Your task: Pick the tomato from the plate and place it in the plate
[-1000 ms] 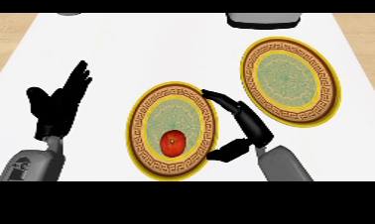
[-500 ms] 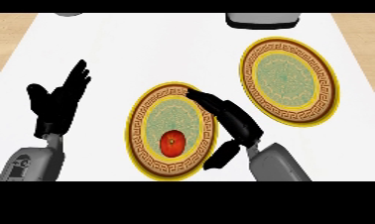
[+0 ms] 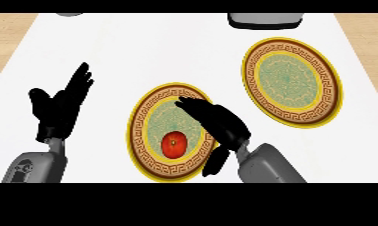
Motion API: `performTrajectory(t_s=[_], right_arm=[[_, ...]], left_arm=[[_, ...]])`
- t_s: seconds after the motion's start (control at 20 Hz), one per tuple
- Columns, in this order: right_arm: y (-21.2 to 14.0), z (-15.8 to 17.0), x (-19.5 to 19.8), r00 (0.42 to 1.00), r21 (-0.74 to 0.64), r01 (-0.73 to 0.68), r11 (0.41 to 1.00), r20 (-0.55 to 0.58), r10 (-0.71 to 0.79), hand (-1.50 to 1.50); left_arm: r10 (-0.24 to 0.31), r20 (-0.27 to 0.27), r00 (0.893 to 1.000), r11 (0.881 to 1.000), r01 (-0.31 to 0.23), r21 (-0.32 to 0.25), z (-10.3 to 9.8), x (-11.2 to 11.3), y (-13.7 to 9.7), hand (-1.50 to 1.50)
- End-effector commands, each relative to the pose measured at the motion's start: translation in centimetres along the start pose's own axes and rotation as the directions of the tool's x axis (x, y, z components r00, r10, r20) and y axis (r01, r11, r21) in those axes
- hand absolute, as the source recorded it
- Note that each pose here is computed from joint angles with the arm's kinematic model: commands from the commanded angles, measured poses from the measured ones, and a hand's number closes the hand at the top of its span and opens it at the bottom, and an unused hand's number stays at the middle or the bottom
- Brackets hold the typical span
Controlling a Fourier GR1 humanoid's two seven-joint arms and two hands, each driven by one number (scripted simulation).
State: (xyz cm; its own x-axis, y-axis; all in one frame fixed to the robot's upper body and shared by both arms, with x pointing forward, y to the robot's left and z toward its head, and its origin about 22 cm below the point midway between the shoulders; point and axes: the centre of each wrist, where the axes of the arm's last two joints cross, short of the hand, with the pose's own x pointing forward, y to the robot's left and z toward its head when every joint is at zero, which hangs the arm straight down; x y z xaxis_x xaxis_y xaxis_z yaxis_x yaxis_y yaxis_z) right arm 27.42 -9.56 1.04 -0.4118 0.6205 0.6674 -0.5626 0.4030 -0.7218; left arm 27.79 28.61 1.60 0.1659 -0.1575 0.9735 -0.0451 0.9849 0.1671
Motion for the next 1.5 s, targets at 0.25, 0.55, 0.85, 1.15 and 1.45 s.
performTrajectory(t_s=[0.25,0.55,0.85,1.15,1.45], right_arm=[[0.1,-1.9,2.6,0.985,0.133,-0.129,0.983,-0.094,0.142,-1.50],[3.1,-2.4,1.3,0.984,0.190,-0.115,0.975,-0.112,0.138,-1.50],[2.3,-4.1,3.0,0.974,0.173,-0.157,0.972,-0.138,0.182,-1.50],[3.5,-5.2,2.7,0.960,0.220,-0.196,0.956,-0.155,0.232,-1.50],[5.3,-4.7,3.8,0.957,0.319,-0.230,0.919,-0.096,0.273,1.50]], left_arm=[[-0.008,-0.008,1.000,1.000,0.008,-0.009,0.5,0.9,0.4,0.00],[-0.008,0.013,1.000,1.000,0.008,0.011,0.0,0.7,-0.3,0.00],[-0.002,-0.004,1.000,1.000,0.002,-0.006,-1.2,0.8,0.8,0.00],[0.003,-0.014,1.000,1.000,-0.003,-0.009,-1.1,0.2,1.3,0.00],[-0.014,-0.003,1.000,1.000,0.014,-0.004,-0.1,1.2,-0.3,0.00]])
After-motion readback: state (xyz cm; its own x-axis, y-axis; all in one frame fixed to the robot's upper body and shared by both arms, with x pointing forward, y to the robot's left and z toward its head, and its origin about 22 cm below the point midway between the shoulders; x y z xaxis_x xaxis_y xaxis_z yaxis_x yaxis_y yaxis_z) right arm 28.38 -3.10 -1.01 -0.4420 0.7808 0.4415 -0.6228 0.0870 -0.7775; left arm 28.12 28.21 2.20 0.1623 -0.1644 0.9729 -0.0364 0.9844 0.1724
